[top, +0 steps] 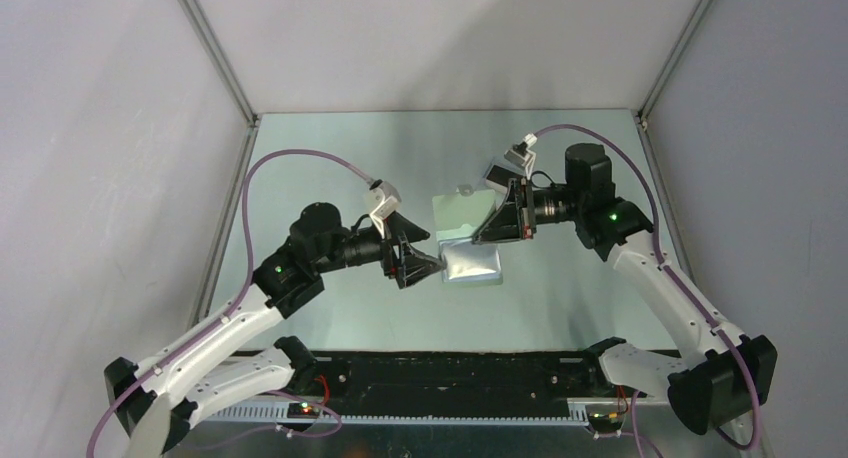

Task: Put the credit cards into the card holder
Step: Open the card holder at the center of the board.

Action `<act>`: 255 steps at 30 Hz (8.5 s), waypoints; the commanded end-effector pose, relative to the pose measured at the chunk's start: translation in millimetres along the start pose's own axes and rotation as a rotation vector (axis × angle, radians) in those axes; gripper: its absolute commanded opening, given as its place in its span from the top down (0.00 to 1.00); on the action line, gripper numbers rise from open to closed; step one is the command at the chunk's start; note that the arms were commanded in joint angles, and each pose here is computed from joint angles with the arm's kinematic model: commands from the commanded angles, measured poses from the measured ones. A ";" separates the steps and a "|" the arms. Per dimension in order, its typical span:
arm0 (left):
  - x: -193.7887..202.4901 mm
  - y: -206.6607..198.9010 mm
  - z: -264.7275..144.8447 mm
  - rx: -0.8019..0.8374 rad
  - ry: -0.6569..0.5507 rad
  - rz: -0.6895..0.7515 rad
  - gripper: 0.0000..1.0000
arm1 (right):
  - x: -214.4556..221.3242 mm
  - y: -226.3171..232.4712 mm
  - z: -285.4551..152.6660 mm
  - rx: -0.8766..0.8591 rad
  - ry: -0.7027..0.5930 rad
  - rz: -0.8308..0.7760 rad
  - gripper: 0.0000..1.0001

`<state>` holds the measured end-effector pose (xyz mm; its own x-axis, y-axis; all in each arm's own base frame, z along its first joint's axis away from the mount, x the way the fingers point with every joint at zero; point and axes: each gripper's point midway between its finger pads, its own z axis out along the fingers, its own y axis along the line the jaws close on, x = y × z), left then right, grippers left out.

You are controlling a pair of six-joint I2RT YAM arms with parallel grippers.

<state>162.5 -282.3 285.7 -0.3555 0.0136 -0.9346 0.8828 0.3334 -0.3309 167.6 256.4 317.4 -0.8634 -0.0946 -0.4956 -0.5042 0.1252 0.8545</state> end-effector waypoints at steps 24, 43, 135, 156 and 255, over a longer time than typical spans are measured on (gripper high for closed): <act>-34.4 -15.1 6.6 0.086 -0.134 0.011 0.14 | -1.4 8.9 -11.7 -0.040 0.003 -0.036 1.00; -17.4 -13.5 2.7 0.084 -0.131 -0.011 0.16 | -9.1 22.6 -13.9 -0.080 -0.011 -0.035 1.00; -4.0 -5.8 14.3 0.092 -0.216 -0.137 0.21 | -13.2 14.3 -7.2 -0.094 0.025 0.111 1.00; -50.1 -13.3 14.1 0.119 -0.363 -0.080 0.20 | 1.2 16.5 -0.6 -0.107 0.079 0.111 1.00; -100.9 -18.7 4.1 0.102 -0.437 -0.260 1.00 | -19.9 23.3 -44.3 0.029 -0.163 -0.232 0.10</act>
<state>178.0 -299.4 346.7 -0.4075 -0.3557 -0.8411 0.8371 0.2225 -0.4997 182.7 235.6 343.4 -0.7976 0.0135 -0.6030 -0.5970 0.1243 0.7925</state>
